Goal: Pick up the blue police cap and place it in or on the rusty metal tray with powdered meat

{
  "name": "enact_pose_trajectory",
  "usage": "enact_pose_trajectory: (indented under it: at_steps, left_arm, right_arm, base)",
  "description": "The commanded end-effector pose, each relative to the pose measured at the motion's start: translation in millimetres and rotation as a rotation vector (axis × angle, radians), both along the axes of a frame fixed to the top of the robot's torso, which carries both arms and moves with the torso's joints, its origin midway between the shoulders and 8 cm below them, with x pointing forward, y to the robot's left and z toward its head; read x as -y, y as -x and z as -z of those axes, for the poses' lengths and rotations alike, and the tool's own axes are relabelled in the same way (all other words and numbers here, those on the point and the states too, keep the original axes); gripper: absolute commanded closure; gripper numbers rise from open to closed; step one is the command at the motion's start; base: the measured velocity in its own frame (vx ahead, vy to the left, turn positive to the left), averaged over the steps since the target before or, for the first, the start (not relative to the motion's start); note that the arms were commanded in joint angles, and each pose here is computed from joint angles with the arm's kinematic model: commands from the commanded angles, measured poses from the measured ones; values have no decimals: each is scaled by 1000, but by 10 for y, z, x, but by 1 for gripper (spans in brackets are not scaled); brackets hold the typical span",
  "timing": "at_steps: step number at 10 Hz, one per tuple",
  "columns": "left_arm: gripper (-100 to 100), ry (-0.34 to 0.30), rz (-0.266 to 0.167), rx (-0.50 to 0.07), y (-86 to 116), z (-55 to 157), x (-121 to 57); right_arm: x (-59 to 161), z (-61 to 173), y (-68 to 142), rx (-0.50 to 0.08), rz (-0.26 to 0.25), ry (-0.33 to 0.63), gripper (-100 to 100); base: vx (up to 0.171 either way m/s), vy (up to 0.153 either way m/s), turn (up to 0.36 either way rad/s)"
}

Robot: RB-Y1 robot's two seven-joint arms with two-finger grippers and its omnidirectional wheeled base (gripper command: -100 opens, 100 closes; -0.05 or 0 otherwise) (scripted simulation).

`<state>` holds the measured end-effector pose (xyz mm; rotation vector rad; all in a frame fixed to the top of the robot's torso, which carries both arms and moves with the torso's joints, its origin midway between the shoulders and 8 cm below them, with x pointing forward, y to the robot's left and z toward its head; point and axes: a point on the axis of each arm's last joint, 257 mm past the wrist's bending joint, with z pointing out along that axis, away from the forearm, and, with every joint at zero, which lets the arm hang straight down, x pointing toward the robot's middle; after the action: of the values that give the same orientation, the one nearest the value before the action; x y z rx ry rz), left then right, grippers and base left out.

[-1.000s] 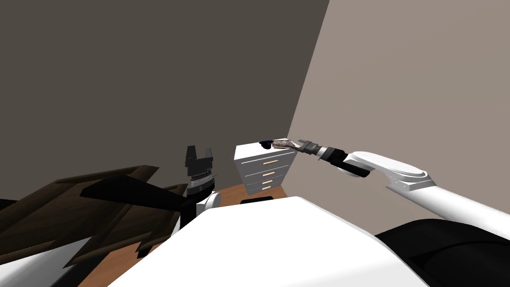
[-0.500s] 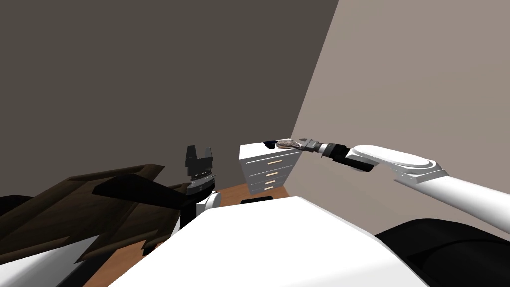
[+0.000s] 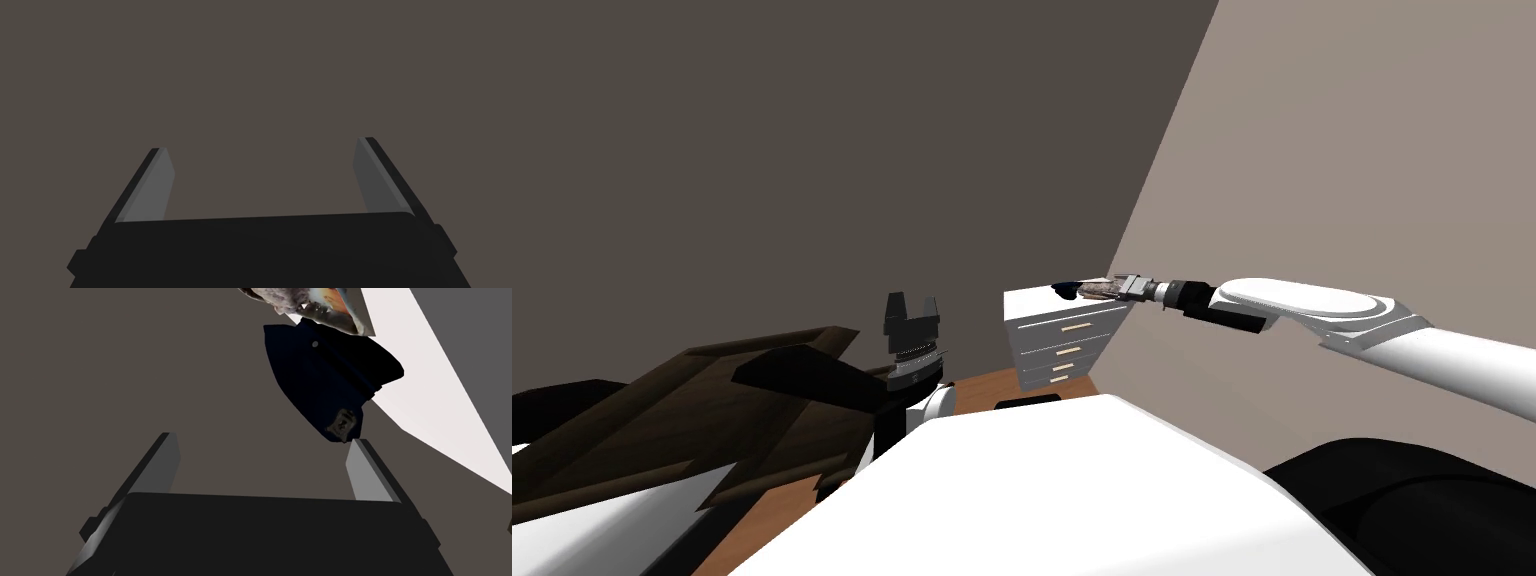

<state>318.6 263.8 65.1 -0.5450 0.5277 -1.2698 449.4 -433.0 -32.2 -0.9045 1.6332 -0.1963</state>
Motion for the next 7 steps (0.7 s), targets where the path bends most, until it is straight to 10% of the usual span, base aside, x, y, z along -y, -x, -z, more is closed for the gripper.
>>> enact_pose_trajectory:
  at_steps: [1, 7]
  left_arm:
    - [0, 0, 0, 0, 0, 0, 0]
    - [0, 0, 0, 0, 0, 0, 0]
  right_arm:
    - [82, 31, -26, -18, -2, 81, -100]
    - [198, 142, -93, -81, -24, 273, -100]
  base:
    - [27, 171, 58]
    - [28, 126, 43]
